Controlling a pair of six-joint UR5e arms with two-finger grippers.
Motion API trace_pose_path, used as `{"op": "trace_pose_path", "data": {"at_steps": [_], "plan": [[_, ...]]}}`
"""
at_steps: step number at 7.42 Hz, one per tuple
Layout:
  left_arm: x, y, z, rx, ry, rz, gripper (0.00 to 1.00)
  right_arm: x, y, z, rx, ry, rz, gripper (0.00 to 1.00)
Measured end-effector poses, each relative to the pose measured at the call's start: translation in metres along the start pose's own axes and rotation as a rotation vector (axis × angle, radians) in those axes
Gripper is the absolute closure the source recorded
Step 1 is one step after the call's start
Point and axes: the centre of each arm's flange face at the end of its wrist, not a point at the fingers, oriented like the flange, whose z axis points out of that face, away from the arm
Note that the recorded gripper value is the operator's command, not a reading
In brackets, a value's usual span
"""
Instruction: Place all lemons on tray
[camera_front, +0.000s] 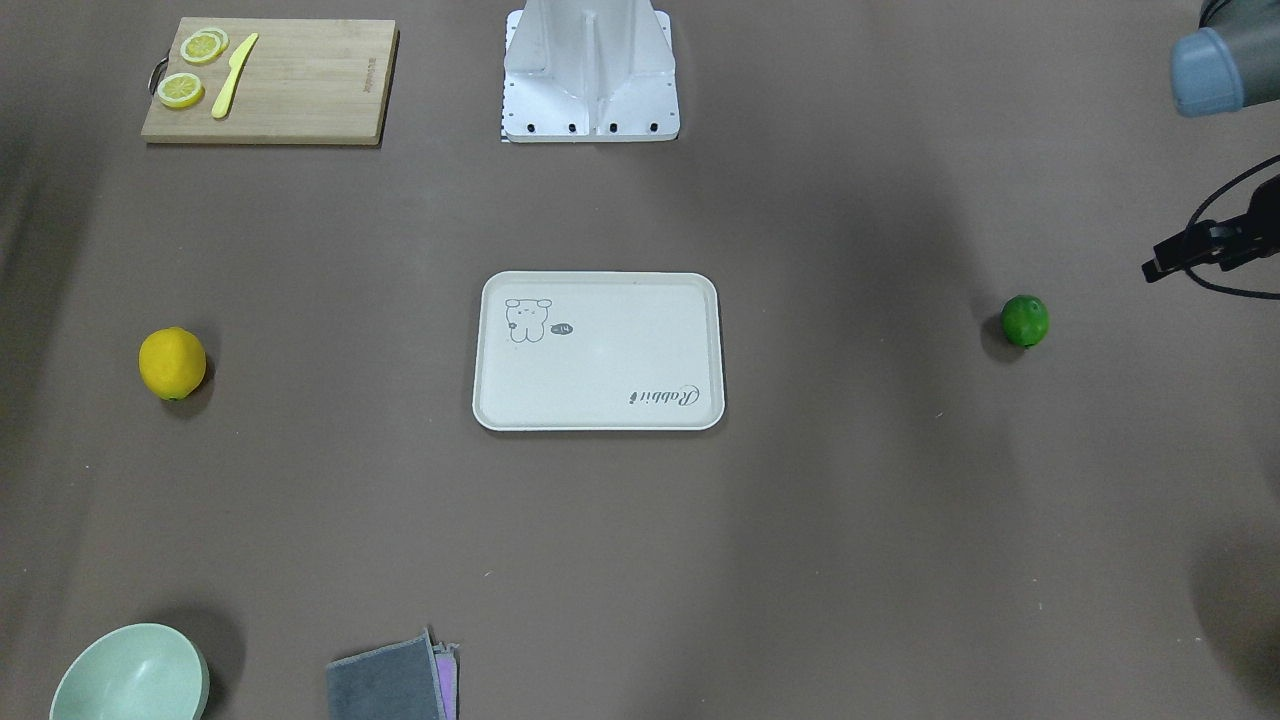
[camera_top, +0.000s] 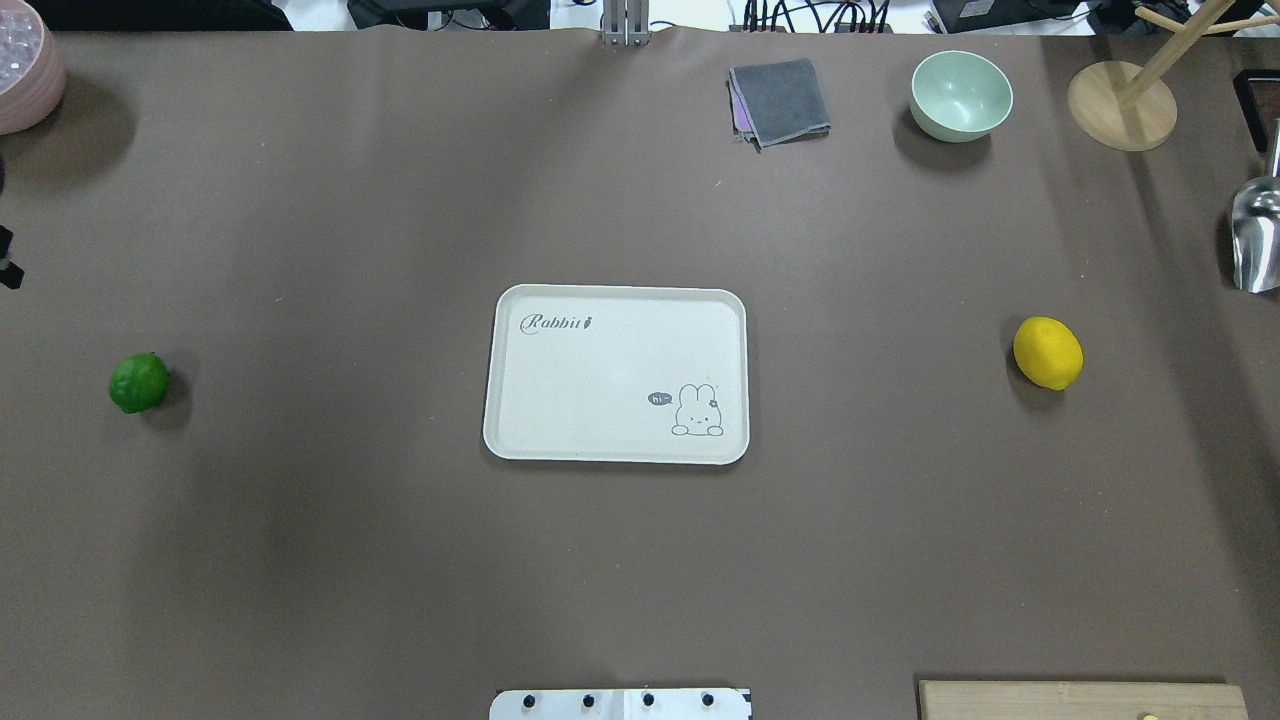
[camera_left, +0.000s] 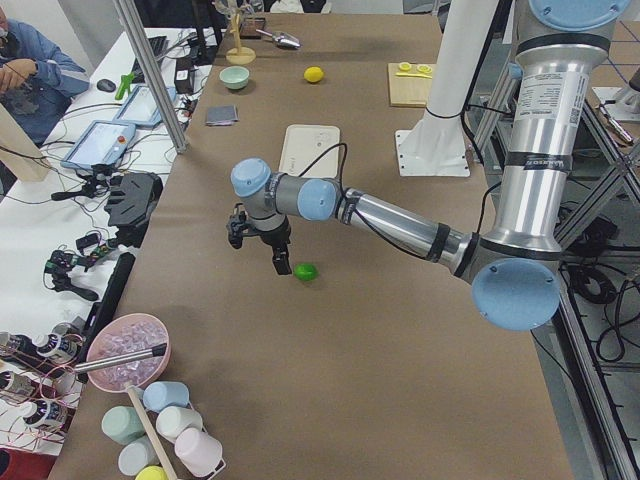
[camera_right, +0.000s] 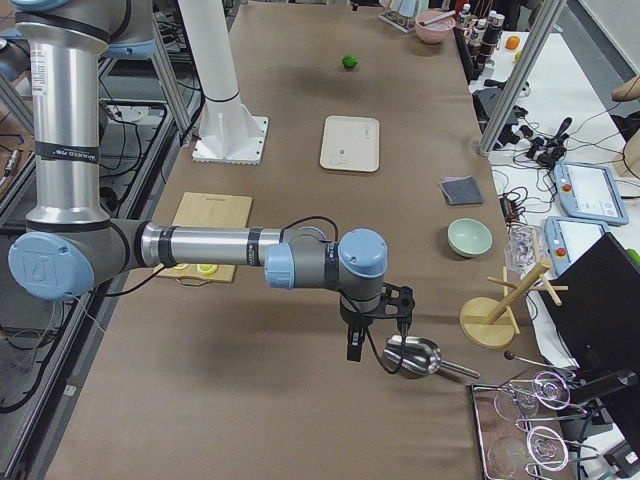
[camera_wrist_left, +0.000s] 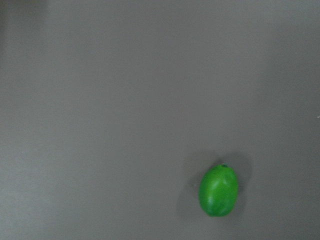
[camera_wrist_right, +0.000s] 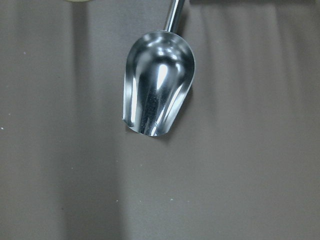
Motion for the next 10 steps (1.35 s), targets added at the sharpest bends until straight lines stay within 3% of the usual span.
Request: {"op": "trace_pose_path", "data": {"at_steps": [2,4,7,10], "plan": [[0.035,0.000,0.027,-0.010,-0.006,-0.001,0.02,-0.050,-0.008,0.014,0.002,-0.104,-0.018,0.00],[0.038,0.002,0.058,0.013,-0.017,-0.006,0.02,-0.123,-0.021,0.029,-0.009,-0.174,-0.008,0.00],[0.035,0.018,0.105,0.042,-0.027,-0.013,0.02,-0.234,-0.028,0.066,-0.046,-0.163,-0.029,0.00],[0.033,0.028,0.139,0.052,-0.018,-0.013,0.03,-0.300,-0.002,0.112,-0.090,-0.119,-0.108,0.00]]}}
